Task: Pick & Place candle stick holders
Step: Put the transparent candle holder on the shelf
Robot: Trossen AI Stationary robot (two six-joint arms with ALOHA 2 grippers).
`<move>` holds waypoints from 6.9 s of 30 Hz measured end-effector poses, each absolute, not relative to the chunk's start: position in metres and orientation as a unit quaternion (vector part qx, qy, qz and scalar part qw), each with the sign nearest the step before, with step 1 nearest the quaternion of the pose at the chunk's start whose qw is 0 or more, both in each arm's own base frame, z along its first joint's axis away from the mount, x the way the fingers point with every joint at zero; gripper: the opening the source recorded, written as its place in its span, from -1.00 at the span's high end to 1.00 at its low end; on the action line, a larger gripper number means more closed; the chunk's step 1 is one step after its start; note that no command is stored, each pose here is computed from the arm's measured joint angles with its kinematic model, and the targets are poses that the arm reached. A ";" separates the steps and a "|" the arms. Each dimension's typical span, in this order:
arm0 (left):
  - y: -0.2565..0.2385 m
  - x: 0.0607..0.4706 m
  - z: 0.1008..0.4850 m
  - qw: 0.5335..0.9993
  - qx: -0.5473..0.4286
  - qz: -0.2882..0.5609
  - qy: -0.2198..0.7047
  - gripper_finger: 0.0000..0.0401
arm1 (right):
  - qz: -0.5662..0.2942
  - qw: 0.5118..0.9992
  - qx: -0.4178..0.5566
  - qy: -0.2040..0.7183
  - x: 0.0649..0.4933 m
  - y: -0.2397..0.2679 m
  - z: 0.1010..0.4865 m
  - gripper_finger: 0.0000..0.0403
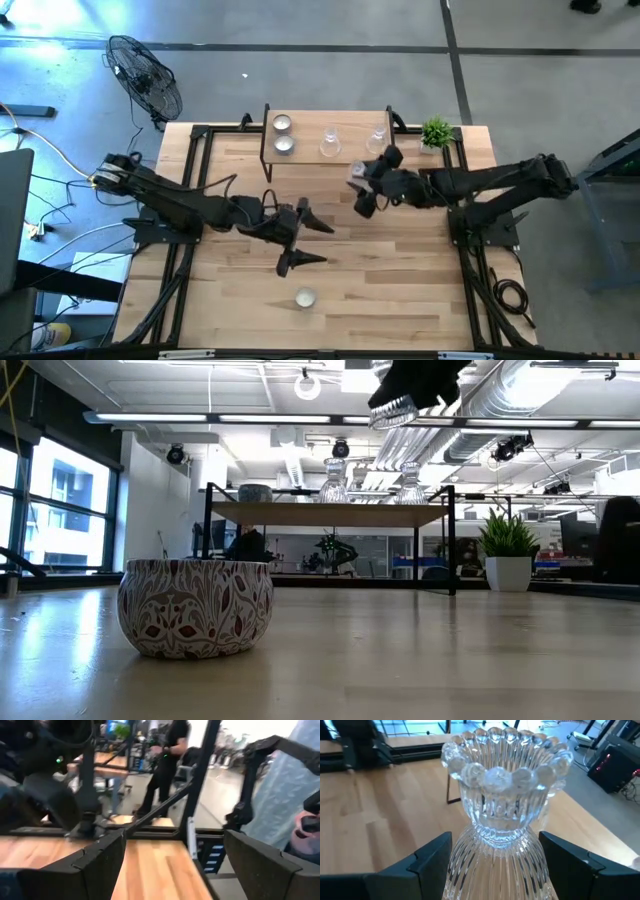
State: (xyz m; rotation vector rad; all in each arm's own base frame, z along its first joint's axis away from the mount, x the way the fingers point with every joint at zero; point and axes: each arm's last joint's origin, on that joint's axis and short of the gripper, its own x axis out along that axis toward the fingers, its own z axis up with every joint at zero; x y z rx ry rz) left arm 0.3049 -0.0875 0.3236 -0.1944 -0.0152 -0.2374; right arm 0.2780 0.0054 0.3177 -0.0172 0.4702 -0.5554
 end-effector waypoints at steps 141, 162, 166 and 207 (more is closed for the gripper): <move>-0.074 0.289 0.320 0.995 -0.071 0.029 0.071 -0.65 | -0.381 0.916 0.055 0.112 0.320 -0.096 0.195 -0.45; -0.074 0.289 0.319 0.994 -0.073 0.027 0.072 -0.65 | -0.371 0.919 0.053 0.119 0.314 -0.096 0.203 -0.46; -0.074 0.289 0.319 0.994 -0.073 0.027 0.072 -0.65 | -0.365 0.921 0.058 0.119 0.313 -0.100 0.204 -0.46; -0.074 0.289 0.319 0.994 -0.073 0.027 0.074 -0.65 | -0.365 0.922 0.063 0.110 0.314 -0.101 0.206 -0.48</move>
